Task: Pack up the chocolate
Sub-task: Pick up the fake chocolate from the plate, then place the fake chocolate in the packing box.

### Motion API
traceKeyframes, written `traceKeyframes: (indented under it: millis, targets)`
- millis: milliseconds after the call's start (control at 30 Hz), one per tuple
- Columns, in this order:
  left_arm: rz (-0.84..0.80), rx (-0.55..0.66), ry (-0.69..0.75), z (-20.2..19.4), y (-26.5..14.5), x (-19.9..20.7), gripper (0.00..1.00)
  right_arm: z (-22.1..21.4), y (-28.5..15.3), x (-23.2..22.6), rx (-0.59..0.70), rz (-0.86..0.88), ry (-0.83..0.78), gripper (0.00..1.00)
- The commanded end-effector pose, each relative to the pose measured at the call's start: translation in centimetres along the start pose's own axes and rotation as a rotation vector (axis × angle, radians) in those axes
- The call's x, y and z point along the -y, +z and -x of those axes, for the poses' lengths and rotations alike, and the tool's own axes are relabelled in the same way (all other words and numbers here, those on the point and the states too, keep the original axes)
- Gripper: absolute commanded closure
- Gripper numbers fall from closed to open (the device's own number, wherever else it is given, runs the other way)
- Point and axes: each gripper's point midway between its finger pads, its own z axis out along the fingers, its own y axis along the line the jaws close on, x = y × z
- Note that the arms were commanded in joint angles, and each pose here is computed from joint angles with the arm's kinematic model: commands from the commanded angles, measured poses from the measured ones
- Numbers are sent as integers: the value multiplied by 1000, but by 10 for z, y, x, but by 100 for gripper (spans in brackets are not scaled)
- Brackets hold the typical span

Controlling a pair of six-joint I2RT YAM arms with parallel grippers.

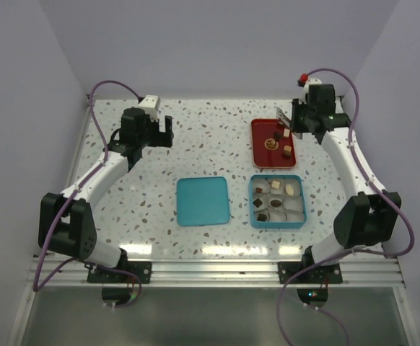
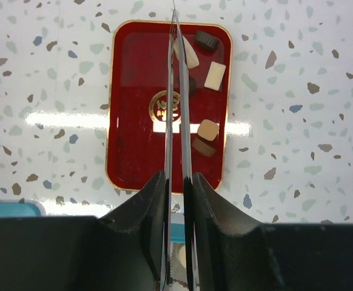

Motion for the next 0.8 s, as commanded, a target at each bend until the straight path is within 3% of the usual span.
traceKeyframes:
  millis: [0, 133, 333, 533, 767]
  targets:
    - [-15, 79, 6, 31, -9, 6, 0, 18, -29, -6, 58, 26, 14, 83]
    - [-16, 85, 5, 34, -10, 6, 0, 3, -51, -8, 44, 35, 57, 83]
    - [-19, 86, 4, 33, -8, 6, 0, -46, -112, -21, -83, 103, 85, 83]
    - [-41, 73, -5, 29, 0, 10, 0, -69, -175, -16, -122, 99, 80, 83]
    - [-53, 64, -9, 25, 2, 12, 0, -119, -231, -16, -286, 87, 125, 83]
